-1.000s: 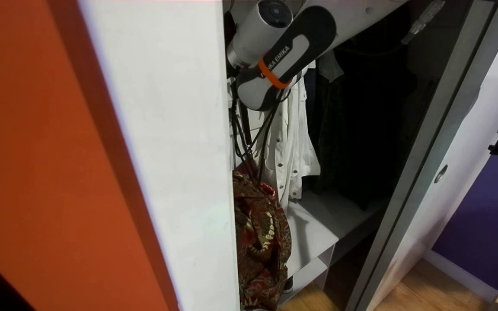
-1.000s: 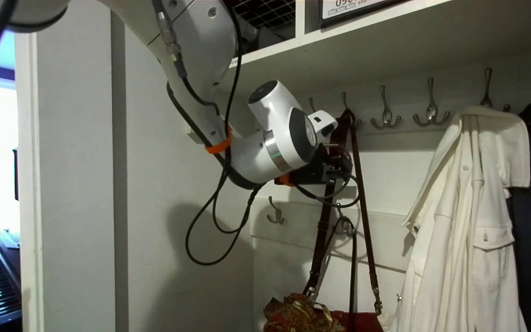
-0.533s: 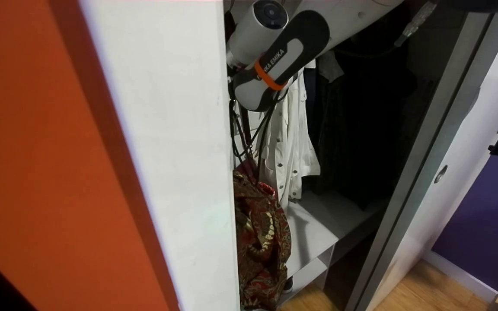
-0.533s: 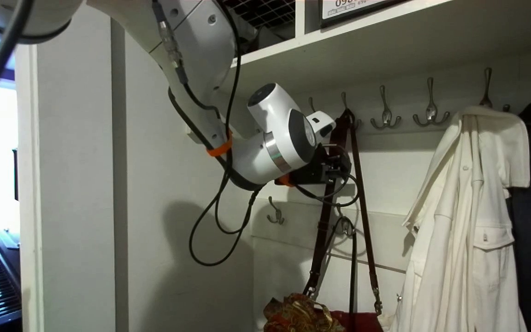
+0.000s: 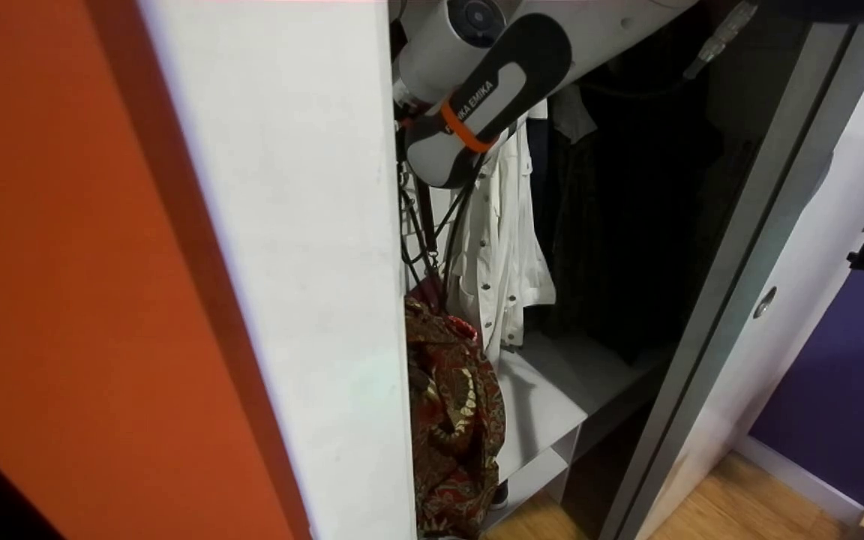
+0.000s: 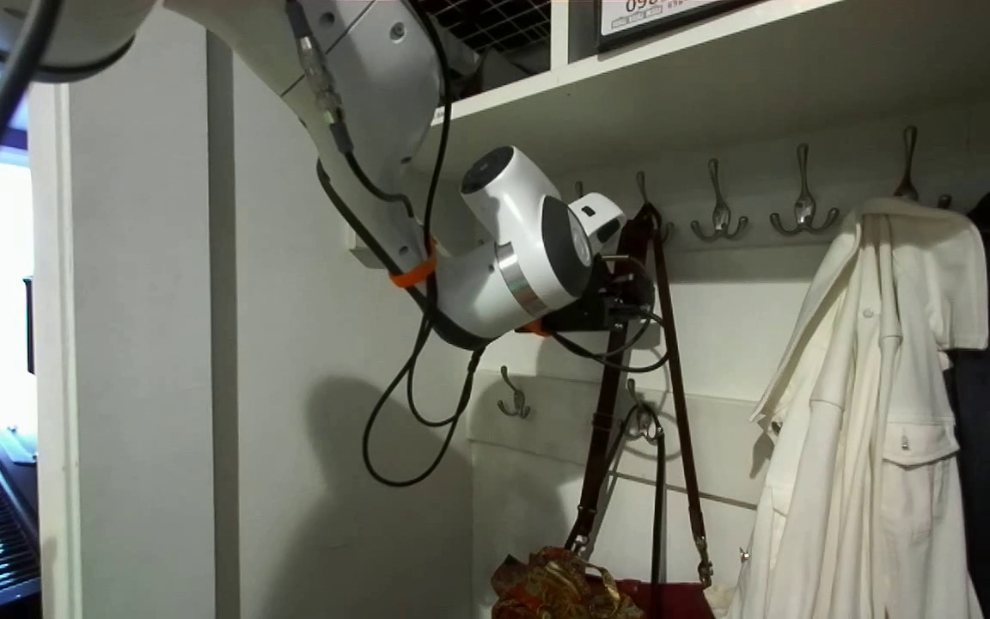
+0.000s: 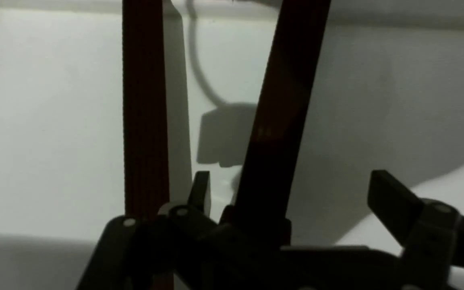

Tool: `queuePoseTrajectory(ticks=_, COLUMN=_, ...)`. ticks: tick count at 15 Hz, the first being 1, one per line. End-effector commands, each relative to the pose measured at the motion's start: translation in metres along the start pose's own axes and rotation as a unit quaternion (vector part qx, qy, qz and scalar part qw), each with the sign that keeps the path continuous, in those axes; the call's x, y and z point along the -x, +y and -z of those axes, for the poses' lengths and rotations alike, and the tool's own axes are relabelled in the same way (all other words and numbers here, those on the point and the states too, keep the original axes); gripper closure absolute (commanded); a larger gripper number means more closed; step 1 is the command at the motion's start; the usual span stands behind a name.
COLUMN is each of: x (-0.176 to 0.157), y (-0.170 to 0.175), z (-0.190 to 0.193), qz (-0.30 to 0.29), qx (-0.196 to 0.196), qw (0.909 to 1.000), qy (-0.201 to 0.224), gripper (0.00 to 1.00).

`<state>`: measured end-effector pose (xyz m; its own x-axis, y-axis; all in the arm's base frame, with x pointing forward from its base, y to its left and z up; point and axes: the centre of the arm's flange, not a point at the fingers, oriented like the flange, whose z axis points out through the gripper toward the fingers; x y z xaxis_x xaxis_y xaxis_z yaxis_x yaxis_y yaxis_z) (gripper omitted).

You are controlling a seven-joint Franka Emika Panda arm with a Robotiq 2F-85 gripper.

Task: Move the sling bag from the top hook to the bottom hook

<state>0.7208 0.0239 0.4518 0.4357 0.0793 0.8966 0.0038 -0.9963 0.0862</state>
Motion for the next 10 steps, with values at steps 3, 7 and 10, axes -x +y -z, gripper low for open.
queuePoseTrajectory(ticks=3, x=-0.014, y=0.004, z=0.000, qz=-0.003, qx=0.000, qw=0.9992, qy=0.039, gripper=0.31)
queuePoseTrajectory(ticks=7, x=-0.019, y=0.018, z=0.004, qz=-0.004, qx=0.009, qw=0.9985, qy=0.053, gripper=0.60)
queuePoseTrajectory(ticks=10, x=-0.020, y=0.023, z=0.005, qz=-0.006, qx=0.008, qw=0.9980, qy=0.063, gripper=0.80)
